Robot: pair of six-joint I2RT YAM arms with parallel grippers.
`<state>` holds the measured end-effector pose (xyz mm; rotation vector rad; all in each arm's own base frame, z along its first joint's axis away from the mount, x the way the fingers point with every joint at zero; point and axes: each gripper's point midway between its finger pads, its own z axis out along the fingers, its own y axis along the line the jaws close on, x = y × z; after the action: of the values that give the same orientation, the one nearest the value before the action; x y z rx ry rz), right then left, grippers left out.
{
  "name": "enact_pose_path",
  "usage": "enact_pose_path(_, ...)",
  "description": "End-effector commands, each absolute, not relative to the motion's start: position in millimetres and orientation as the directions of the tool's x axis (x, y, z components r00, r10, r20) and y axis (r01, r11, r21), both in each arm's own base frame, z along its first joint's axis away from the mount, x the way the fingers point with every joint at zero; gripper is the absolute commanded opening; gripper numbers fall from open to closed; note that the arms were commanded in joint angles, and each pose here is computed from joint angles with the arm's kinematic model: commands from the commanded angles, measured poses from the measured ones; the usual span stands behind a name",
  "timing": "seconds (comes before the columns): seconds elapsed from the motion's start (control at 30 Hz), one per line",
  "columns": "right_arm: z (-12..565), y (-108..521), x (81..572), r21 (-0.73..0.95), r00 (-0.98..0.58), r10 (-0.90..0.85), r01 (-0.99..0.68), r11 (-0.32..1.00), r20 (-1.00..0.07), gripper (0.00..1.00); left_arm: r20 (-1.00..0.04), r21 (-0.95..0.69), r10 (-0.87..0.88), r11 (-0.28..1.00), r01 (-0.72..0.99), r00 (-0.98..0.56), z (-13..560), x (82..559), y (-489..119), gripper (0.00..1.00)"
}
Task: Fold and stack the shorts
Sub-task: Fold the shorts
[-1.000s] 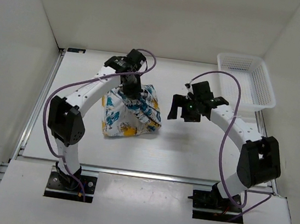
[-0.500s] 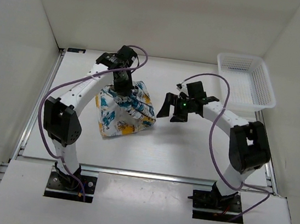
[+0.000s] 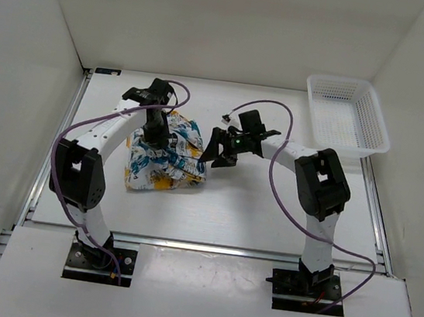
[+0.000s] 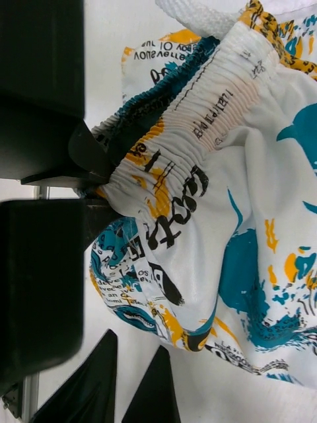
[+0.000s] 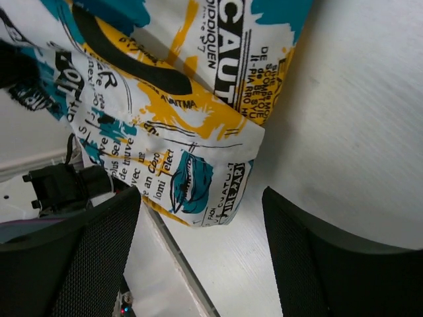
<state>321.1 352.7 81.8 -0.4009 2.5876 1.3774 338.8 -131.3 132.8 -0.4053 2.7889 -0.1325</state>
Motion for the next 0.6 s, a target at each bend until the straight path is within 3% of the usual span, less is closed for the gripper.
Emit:
enact_pose_path(0.0,93,376,316,0.807,-0.929,-0.197,-0.370,0.460,-0.313,0.78,-0.379,-0.211,-0.305,0.948,-0.239,-0.874,154,352,-125,0.10)
enact_pose_path(0.07,81,386,306,0.806,-0.928,-0.234,-0.370,0.462,-0.291,0.80,-0.379,-0.211,-0.313,0.946,-0.248,-0.871,154,353,-122,0.10)
enact_pose_path(0.1,77,388,304,0.797,-0.925,-0.245,-0.374,0.473,-0.289,0.89,-0.389,-0.212,-0.312,0.946,-0.245,-0.867,157,356,-119,0.10)
enact_pose_path(0.2,65,386,306,0.763,-0.923,-0.236,-0.383,0.521,-0.303,0.98,-0.397,-0.217,-0.313,0.945,-0.243,-0.863,161,358,-119,0.10)
enact_pose_path(0.3,58,386,309,0.760,-0.931,-0.213,-0.365,0.537,-0.297,1.00,-0.419,-0.227,-0.315,0.945,-0.237,-0.851,173,362,-116,0.10)
enact_pose_path(0.4,62,400,311,0.801,-0.940,-0.182,-0.340,0.492,-0.288,0.93,-0.423,-0.224,-0.315,0.945,-0.239,-0.850,176,363,-112,0.10)
enact_pose_path(0.43,64,406,308,0.808,-0.940,-0.178,-0.341,0.480,-0.291,0.85,-0.423,-0.224,-0.325,0.942,-0.250,-0.846,176,364,-108,0.10)
enact_pose_path(0.57,63,424,307,0.850,-0.947,-0.148,-0.321,0.417,-0.285,0.73,-0.433,-0.242,-0.334,0.938,-0.249,-0.837,183,369,-108,0.10)
